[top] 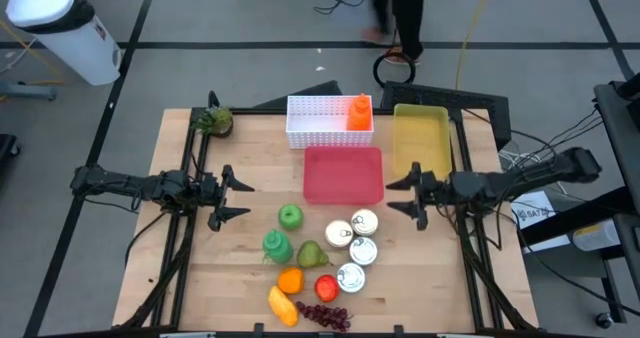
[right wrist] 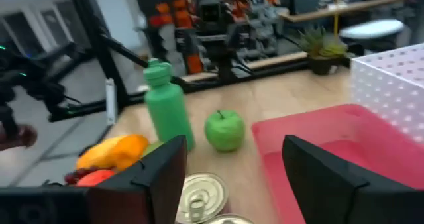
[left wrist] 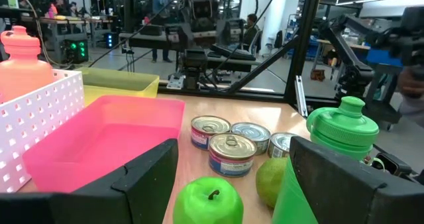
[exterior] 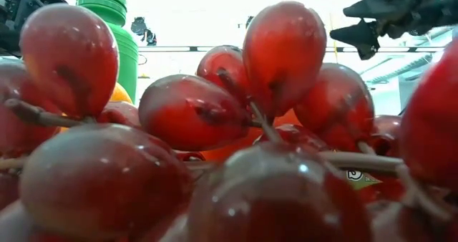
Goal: Pick & Place Food Item
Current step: Put the green tumbler into the white bin
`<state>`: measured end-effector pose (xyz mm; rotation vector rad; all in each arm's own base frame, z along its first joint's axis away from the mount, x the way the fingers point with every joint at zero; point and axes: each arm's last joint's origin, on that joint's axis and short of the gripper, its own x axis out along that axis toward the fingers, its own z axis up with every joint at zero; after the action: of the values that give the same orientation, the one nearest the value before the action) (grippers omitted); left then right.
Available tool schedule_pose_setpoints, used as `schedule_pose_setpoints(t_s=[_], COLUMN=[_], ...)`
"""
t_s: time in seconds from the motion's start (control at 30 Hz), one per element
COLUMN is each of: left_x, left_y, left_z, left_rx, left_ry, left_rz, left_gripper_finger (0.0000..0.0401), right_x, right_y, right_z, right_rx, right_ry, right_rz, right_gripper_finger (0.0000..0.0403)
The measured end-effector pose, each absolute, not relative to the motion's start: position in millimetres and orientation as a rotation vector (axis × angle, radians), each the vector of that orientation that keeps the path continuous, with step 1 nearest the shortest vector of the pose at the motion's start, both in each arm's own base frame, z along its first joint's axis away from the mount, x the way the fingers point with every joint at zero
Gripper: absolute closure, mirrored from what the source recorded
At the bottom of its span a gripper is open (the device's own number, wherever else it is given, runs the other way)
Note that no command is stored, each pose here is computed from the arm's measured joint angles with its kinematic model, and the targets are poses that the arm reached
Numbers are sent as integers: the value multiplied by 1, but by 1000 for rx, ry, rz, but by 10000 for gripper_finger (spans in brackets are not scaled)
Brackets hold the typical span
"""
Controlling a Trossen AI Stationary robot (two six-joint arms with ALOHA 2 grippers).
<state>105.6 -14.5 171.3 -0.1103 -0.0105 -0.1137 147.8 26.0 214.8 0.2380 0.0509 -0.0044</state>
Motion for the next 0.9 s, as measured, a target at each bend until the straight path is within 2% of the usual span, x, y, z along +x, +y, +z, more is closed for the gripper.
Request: schedule_pose_setpoints(t_s=[0.33,0.53,0.67,0.9], left_x=[106,105,103,102], left_y=[-14,-14,-14,-13], left_z=[172,184,192,195], left_rx=[-111,-77,-130,-163], left_ry=[-15,-149,-231,-253], left_rz=[-114,-104,-112,-111], left_gripper_finger=[100,100,100,100], right_x=[131,119,114,114], right_y=[31,36,36,36], right_z=[186,175,179,173], right_rx=[259,238,217,204], right_ry=[-29,-6,-62,-12], right_rz=[74,156,176,170], right_gripper_finger=[222,252,271,289])
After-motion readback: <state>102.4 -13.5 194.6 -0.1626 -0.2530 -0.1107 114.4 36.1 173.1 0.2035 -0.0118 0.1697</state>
